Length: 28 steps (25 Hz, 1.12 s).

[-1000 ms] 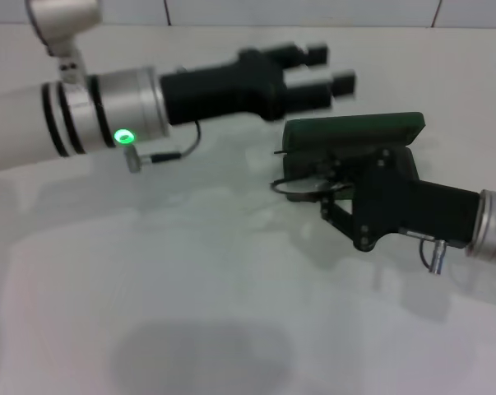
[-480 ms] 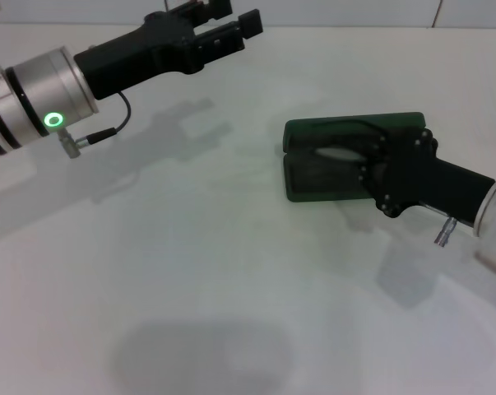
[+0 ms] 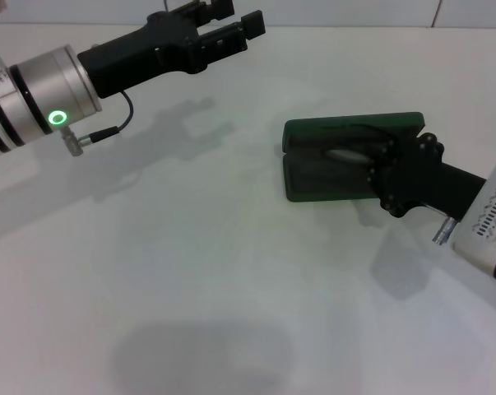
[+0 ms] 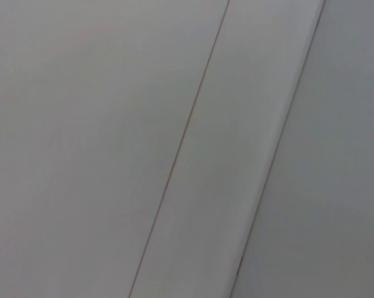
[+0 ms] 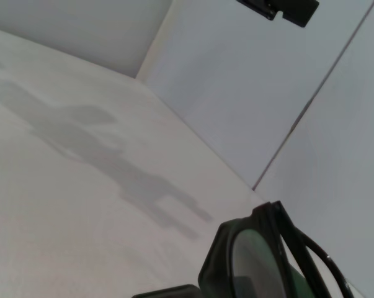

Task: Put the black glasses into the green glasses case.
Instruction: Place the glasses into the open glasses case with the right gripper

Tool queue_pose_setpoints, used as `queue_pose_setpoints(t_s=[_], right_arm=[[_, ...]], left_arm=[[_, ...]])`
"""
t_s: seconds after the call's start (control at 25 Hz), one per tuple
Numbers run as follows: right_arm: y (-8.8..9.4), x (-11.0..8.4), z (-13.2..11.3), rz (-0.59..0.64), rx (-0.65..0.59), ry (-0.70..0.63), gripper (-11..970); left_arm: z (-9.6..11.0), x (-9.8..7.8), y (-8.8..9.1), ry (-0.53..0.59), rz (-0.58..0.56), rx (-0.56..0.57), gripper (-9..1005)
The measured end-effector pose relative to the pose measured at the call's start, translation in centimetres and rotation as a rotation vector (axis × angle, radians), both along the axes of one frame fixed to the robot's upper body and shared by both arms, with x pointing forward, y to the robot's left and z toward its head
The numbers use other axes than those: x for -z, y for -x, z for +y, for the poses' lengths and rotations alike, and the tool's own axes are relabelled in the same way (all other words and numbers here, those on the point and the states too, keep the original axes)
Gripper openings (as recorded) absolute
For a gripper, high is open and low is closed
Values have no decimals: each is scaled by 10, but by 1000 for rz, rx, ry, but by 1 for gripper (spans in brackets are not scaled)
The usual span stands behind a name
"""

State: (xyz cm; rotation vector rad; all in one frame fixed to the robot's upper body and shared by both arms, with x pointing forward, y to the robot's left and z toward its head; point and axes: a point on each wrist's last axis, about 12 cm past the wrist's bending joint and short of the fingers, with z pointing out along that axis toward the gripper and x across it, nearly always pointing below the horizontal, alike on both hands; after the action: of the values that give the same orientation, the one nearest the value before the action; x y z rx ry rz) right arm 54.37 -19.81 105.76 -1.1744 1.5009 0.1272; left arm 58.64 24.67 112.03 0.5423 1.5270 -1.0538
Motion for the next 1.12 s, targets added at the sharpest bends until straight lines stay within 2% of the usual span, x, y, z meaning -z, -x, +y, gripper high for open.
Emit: queue_pose_setpoints(t_s=[0.28, 0.6, 0.96, 1.12], right_arm=[[-1, 0, 5, 21, 11, -4, 278], [-5, 0, 10, 137, 59, -63, 284], [4, -1, 14, 230, -16, -57, 351], [8, -4, 7, 247, -46, -84, 352]], left_arm=[[-2, -1, -1, 3, -1, 3, 759], [0, 2, 1, 5, 11, -1, 759], [1, 2, 2, 6, 19, -1, 759], [1, 3, 2, 10, 27, -1, 759]])
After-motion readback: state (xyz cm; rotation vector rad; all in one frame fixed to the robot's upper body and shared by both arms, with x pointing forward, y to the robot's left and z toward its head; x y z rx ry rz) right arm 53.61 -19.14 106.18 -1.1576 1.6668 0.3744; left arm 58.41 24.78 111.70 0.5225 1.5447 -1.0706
